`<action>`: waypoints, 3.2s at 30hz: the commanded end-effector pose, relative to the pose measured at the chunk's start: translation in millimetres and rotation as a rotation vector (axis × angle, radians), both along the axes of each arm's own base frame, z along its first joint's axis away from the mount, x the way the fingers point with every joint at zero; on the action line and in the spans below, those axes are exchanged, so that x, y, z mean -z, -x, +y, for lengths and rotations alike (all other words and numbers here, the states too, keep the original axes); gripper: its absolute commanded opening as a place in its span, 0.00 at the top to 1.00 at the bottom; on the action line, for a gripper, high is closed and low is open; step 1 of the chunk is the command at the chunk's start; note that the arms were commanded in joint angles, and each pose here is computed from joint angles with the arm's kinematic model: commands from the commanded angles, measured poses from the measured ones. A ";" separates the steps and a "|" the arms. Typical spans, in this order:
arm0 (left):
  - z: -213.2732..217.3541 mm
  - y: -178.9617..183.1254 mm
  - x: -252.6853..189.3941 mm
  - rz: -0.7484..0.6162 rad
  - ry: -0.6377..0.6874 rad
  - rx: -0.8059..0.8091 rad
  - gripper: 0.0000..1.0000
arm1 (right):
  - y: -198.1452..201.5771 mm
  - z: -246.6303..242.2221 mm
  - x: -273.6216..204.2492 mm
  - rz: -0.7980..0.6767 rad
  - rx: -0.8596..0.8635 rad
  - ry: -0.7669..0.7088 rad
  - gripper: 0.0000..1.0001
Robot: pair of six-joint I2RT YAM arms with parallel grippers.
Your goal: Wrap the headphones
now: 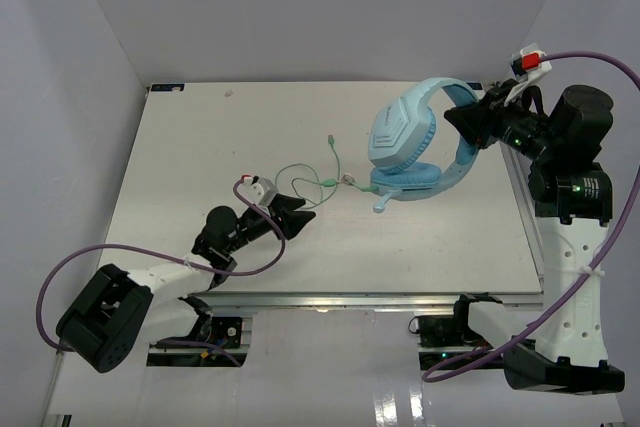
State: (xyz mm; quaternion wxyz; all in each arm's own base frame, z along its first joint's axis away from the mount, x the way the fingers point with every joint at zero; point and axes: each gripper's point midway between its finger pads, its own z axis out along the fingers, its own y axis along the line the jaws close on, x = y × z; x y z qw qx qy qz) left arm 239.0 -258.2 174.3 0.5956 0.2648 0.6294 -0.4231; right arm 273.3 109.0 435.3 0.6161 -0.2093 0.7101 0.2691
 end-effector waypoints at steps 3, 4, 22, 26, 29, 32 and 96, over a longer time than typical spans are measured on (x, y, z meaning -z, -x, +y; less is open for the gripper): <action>-0.3 -5.6 -9.1 -0.031 0.003 -0.017 0.43 | 8.7 6.2 -23.4 -0.056 -0.031 -0.058 0.92; -0.4 -9.4 -8.4 -0.033 -0.008 -0.028 0.44 | 10.6 7.4 -24.7 -0.058 -0.040 -0.061 0.92; -12.0 -9.4 -18.5 -0.052 0.013 0.031 0.64 | 15.7 11.4 -23.6 -0.041 -0.068 -0.085 0.92; -16.8 -1.8 -27.8 -0.055 0.055 0.079 0.66 | 13.8 11.7 -20.9 -0.030 -0.069 -0.091 0.92; -17.5 1.0 -34.2 -0.061 0.079 0.091 0.68 | 12.2 11.4 -17.1 -0.020 -0.067 -0.092 0.92; -16.0 2.0 -40.9 -0.079 0.091 0.087 0.77 | 11.2 11.0 -14.1 -0.012 -0.064 -0.094 0.92; -1.4 15.2 -223.9 0.095 -0.445 0.019 1.00 | -94.0 -52.9 93.8 -0.112 0.664 0.512 0.92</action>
